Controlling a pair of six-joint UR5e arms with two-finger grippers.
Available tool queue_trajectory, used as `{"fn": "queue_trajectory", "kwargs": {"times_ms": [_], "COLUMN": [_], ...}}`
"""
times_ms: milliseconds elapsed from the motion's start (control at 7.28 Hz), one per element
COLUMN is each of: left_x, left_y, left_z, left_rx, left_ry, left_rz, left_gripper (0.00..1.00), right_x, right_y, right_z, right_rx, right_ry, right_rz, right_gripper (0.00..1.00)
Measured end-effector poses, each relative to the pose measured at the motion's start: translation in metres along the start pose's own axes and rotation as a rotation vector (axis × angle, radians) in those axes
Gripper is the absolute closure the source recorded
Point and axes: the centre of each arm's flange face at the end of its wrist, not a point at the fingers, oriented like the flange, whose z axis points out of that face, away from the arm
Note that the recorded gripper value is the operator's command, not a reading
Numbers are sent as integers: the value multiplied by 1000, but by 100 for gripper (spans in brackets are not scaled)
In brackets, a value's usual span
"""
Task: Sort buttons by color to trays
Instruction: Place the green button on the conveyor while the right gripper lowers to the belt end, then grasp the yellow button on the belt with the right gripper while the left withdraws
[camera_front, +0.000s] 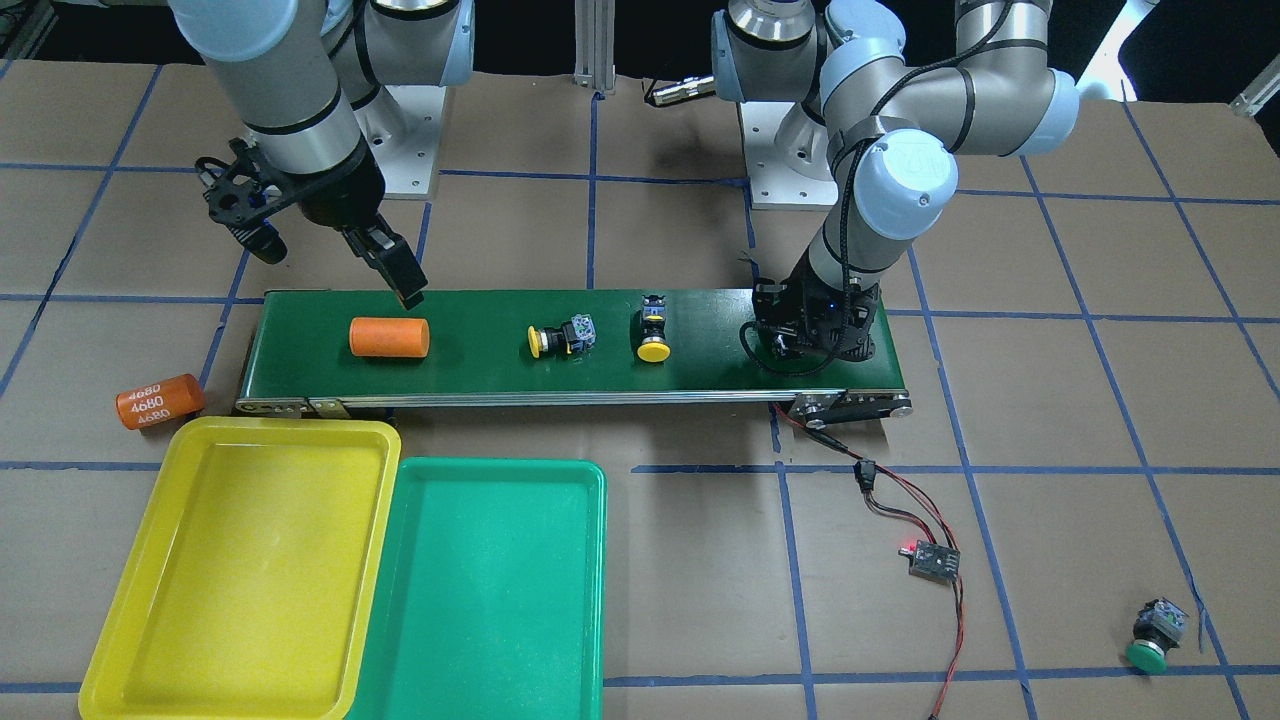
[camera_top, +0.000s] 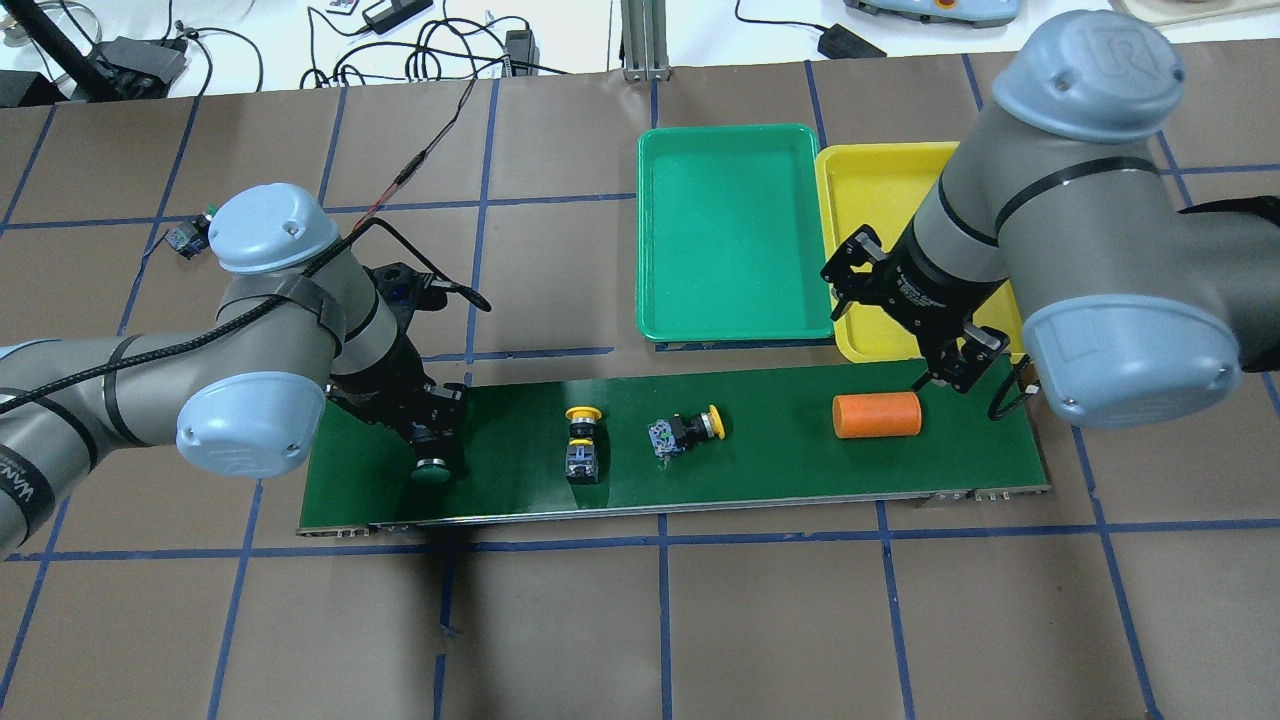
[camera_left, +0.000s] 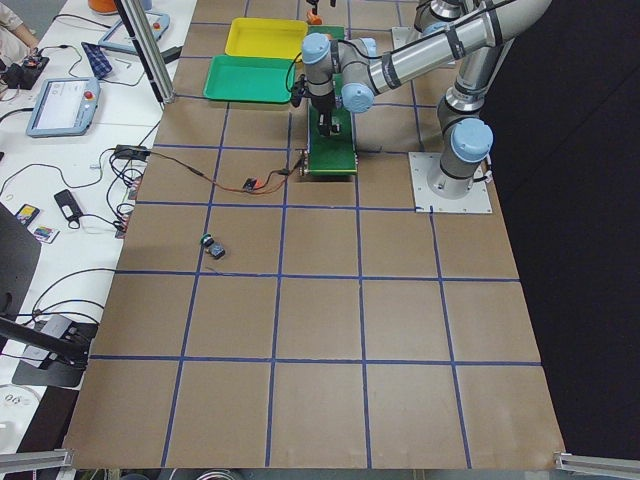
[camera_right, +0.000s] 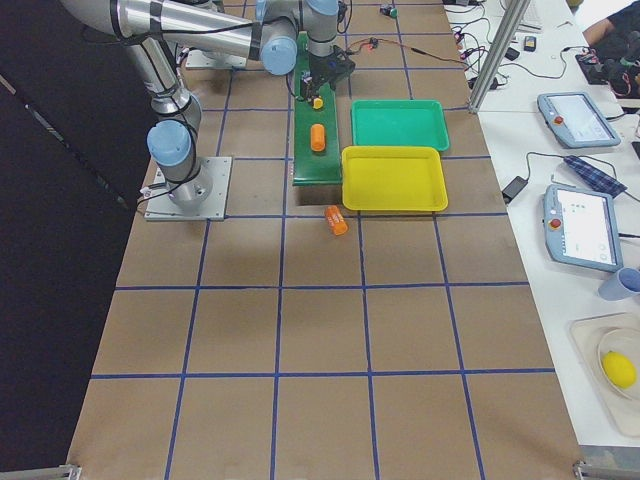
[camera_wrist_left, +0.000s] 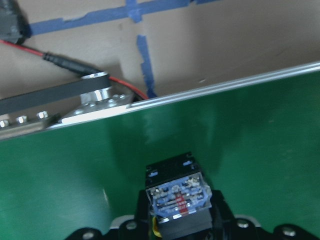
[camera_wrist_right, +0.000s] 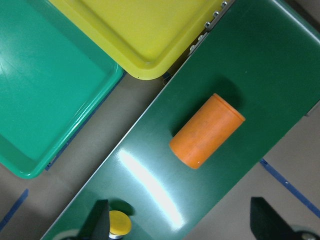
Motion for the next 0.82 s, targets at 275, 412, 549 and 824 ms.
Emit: {"fn": "queue_trajectory", "kwargs": {"times_ms": [275, 412, 549, 824], "left_x": [-5, -6, -9, -69], "left_y": [-6, -7, -13, -46], "left_z": [2, -1, -17, -65], "left_rx": [5, 13, 39, 65], "left_ry": [-4, -7, -14, -21], "left_rz": [3, 4, 1, -10], "left_gripper": [0, 0, 0, 0], "right_x": [-25, -31, -34, -39], "right_y": [16, 18, 18, 15], "right_z": [28, 37, 46, 65], "right_rx": [8, 4, -2, -18], "right_ry": [-3, 5, 16, 50], "right_rz": [65, 90, 131, 193], "right_gripper": [0, 0, 0, 0]}}
